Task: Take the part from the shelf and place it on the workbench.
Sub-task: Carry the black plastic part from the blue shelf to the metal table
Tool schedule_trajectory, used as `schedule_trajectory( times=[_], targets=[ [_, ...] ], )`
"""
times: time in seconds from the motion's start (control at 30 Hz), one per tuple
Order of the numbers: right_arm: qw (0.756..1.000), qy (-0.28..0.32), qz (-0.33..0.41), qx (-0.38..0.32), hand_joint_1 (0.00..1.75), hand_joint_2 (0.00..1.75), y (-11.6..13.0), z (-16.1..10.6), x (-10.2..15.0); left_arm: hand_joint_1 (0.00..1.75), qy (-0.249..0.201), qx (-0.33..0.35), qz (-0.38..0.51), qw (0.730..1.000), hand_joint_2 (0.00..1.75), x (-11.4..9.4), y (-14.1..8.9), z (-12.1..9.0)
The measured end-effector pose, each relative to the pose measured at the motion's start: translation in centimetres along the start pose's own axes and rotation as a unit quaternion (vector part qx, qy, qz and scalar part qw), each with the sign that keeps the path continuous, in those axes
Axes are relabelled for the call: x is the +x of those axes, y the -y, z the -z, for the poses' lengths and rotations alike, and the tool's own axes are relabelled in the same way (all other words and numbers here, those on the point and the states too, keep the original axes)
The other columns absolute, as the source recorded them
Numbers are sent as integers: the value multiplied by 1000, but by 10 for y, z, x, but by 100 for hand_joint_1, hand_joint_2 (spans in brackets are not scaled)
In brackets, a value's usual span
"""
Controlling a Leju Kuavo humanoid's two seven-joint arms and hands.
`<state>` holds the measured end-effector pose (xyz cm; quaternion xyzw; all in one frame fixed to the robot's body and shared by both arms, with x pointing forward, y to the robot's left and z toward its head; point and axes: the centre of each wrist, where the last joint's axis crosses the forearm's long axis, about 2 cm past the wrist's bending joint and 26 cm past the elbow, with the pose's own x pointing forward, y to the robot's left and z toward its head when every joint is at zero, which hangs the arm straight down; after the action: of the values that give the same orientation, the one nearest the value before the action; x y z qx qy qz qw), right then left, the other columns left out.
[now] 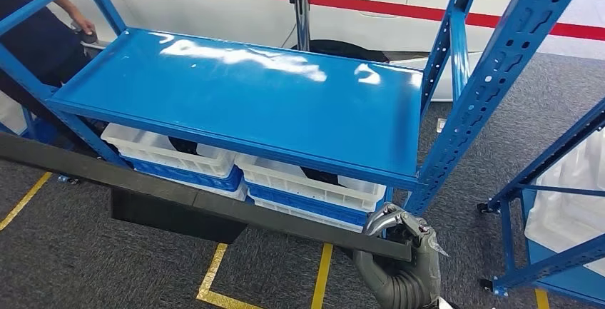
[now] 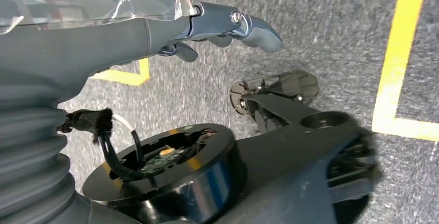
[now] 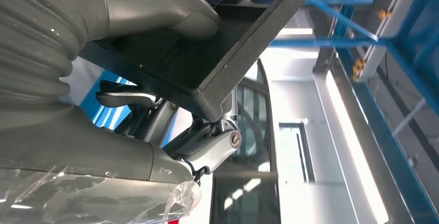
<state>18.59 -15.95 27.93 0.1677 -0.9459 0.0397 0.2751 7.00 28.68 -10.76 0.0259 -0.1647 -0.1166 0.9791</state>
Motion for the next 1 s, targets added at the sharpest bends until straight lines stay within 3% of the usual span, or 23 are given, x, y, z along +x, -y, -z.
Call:
schedule_trajectory(
  times=[1.0],
  targets=[
    [999, -13, 39, -19, 175, 175, -2, -26, 6, 0, -1, 12, -8, 1000, 175, -1, -3, 0]
  ],
)
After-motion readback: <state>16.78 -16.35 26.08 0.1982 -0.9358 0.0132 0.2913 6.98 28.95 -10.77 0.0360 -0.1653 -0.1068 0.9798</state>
